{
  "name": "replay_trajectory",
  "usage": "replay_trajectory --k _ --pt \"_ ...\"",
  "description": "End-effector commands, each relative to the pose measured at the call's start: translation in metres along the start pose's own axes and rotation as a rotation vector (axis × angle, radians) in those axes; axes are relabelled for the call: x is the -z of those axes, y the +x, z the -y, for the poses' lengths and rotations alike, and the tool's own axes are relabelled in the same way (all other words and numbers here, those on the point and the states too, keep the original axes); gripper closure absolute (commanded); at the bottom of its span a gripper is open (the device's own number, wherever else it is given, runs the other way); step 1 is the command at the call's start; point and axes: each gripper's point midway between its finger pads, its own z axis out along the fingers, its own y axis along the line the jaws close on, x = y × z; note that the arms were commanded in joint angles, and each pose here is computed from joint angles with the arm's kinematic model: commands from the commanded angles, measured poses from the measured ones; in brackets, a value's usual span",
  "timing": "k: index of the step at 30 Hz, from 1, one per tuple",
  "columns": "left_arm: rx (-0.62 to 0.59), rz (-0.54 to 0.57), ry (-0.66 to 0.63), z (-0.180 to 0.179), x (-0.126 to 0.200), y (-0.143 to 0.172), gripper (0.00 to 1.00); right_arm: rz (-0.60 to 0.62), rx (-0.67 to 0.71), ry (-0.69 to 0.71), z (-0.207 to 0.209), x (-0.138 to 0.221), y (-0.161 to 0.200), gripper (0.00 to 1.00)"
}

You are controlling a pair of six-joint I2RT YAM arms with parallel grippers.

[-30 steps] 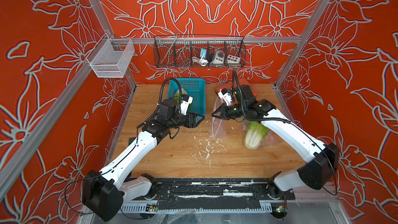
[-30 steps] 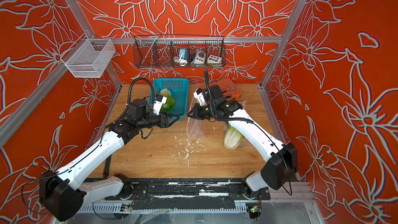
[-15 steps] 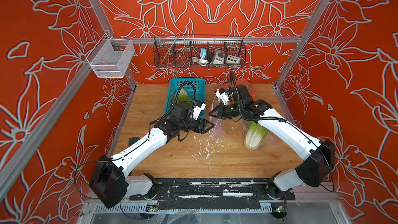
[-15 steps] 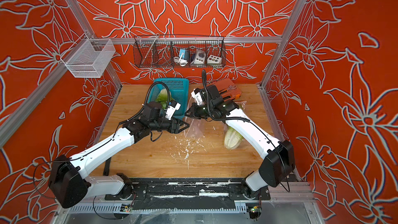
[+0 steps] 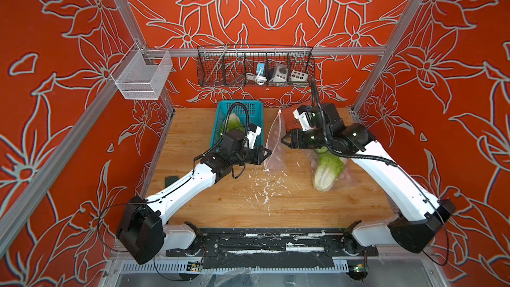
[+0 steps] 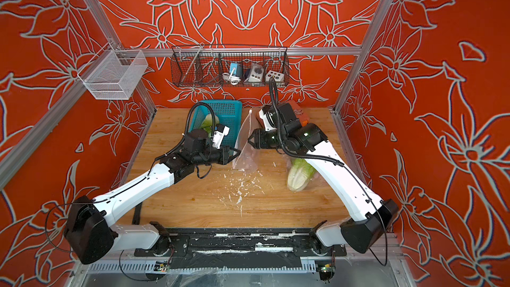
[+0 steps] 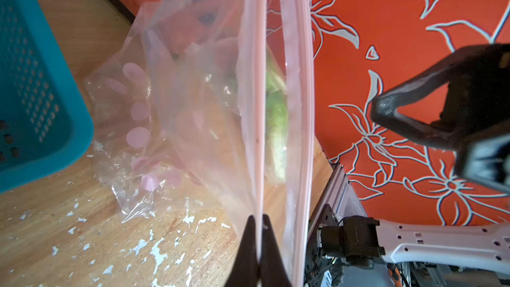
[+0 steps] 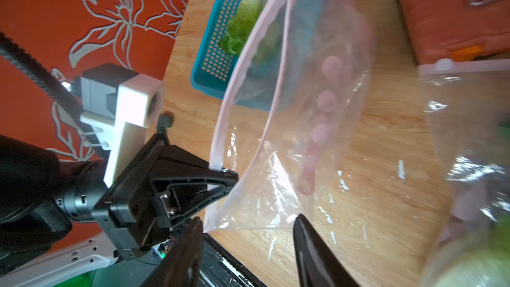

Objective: Put the chinese cabbages into a zipper bag and zip it
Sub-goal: Adjust the zipper food storage bag at the center of the board, then open the zipper of the food storage bag at the center of the board.

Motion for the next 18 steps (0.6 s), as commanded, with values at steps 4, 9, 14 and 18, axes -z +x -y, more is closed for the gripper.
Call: replay_trajectory --k 4,9,14,18 --pt "0.001 0.036 0.067 0.030 -0.011 -0.006 0.99 -0.011 -0.058 0.078 0.016 -0.011 0.000 0.44" --pt "0.000 0.034 0.087 0.042 -0.019 -0.001 0.99 -0.014 -0.094 0.040 0.011 -0.035 -0.006 0.47" --pt "0.007 0.098 0.089 0.051 -0.008 -0.016 0.97 -0.013 -0.059 0.118 0.030 -0.042 -0.001 0.87" --pt "0.023 0.154 0.114 0.063 0.002 -0.032 0.96 0.062 0.055 0.214 0.042 -0.009 -0.010 1.00"
